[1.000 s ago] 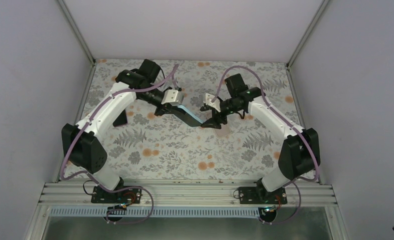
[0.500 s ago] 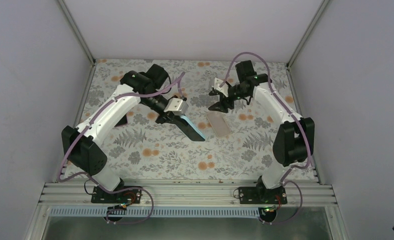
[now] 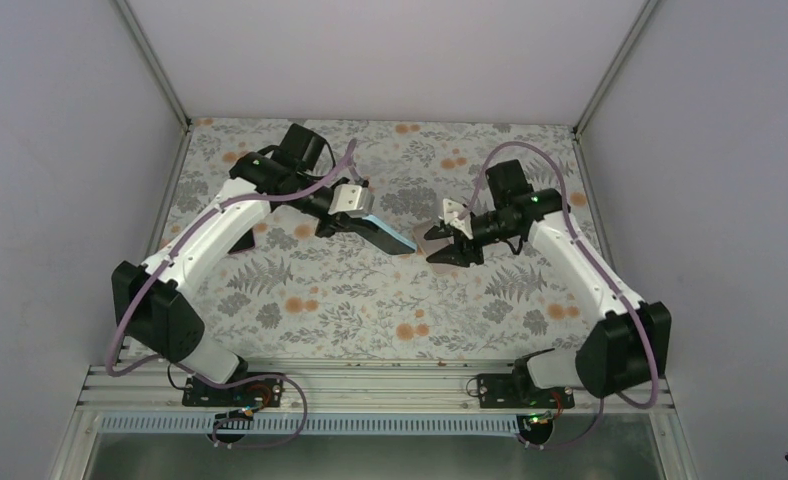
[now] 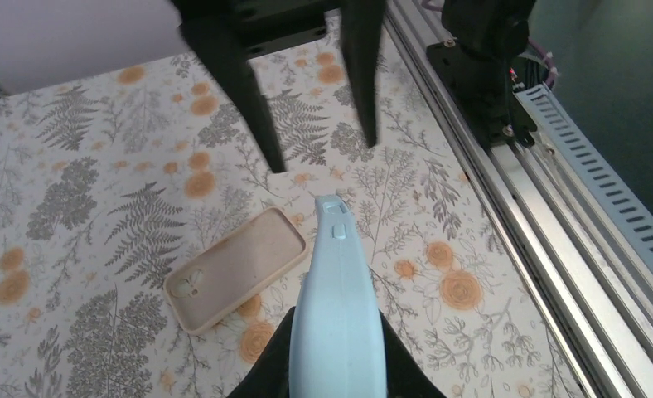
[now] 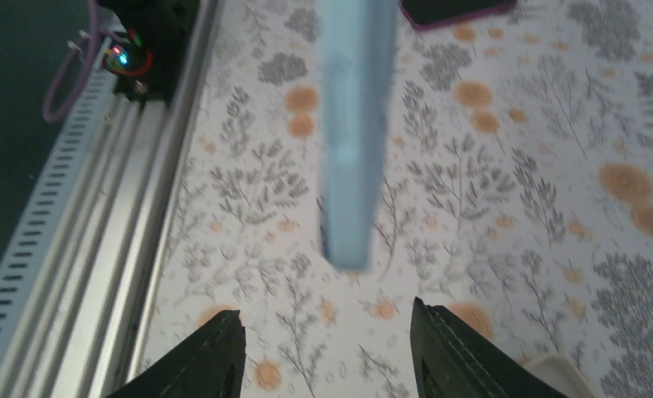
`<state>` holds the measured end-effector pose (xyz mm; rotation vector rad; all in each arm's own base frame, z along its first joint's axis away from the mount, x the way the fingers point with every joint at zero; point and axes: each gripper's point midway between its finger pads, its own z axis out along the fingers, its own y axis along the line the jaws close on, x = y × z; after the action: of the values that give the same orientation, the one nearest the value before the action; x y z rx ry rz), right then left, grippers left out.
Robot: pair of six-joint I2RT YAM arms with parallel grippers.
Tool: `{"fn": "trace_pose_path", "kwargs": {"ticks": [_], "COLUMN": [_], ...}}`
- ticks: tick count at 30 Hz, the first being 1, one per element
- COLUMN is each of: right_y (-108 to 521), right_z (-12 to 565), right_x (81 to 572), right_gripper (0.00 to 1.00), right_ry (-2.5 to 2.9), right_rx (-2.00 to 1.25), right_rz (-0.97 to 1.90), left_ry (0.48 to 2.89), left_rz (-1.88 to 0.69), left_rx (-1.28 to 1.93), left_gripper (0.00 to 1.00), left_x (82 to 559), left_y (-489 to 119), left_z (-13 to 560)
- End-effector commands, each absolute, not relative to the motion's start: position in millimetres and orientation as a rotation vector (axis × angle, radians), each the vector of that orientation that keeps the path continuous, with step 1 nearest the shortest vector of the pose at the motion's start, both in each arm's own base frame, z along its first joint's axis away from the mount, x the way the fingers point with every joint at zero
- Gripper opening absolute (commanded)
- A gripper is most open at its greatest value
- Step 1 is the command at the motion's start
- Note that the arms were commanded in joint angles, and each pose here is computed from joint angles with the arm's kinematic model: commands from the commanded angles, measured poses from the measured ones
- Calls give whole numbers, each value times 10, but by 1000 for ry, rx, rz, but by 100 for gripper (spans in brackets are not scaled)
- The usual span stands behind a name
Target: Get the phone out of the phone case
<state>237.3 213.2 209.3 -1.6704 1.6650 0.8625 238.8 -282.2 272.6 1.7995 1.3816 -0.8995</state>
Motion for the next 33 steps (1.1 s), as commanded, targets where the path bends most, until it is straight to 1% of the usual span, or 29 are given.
{"fn": "trace_pose_path", "kwargs": {"ticks": [1,7,19,28,33], "right_y": [2276,2356,2339,2332,2320], "right_z": [2265,2185,2096,2064,2056], "right_x": [2240,2273,2382,2459,2532], "right_gripper": [50,43,42,37,36], "right_ry": [1570,1595,1622,1642,1649], "right_rx": [-1608,-1610,-1590,-1573,-1567], "right_rz": [936,957,884,848,805], "left_ry": [1274,1272,1256,1244,1235], "left_rz": [-965,-987,-1019,-1044,-1066], "left_rx": [1748,1751,1753,1764,1785], "left_gripper": [2,2,2,2,2], "left_x": [2454,2447,2368,2299,2228], "left_y": [-2989,-3000,-2988,-2989,-2995], "left_z": [2855,2864,2945,2957,2943]}}
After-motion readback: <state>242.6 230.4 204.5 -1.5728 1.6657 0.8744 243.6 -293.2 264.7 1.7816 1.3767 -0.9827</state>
